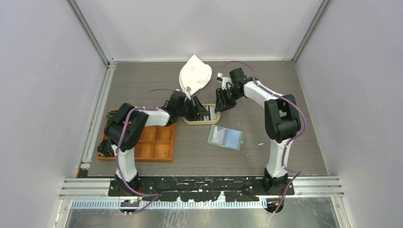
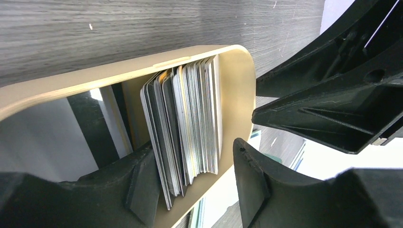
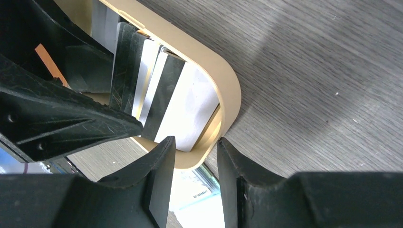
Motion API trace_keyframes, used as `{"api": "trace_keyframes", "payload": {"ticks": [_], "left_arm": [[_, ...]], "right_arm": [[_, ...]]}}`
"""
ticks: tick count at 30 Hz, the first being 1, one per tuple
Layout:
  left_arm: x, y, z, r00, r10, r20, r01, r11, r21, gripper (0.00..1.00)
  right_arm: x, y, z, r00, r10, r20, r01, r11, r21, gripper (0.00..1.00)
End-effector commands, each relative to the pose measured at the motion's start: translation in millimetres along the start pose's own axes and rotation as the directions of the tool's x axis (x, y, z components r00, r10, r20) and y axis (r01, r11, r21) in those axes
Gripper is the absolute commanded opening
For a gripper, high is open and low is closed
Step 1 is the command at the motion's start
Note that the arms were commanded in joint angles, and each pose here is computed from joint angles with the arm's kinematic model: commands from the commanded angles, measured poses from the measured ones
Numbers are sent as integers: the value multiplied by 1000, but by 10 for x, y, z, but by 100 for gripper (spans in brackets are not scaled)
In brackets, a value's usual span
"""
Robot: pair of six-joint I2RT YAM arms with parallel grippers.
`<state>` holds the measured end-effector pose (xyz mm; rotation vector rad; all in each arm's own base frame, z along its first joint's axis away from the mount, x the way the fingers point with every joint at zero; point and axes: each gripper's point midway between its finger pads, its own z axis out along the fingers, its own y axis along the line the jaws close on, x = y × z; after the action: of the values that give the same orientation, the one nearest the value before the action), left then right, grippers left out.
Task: Put the credit cards into the card holder
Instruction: Pick up the credit card from the storage box.
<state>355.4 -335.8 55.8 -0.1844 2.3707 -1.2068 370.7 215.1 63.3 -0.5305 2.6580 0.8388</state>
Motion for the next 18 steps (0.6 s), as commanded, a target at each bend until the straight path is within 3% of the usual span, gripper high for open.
{"api": "trace_keyframes", "payload": {"ticks": [1,18], "left_arm": [[-214,-332,-156,998,27,60,-34,994,107,55],[-282,-218,-316,996,38,84,-43,997,67,50]], "right_arm": [[-163,66,-79,999,-22,36,22,1000,-22,44],[-152,54,-77,999,-14,29,15,1000,-27,45]]}}
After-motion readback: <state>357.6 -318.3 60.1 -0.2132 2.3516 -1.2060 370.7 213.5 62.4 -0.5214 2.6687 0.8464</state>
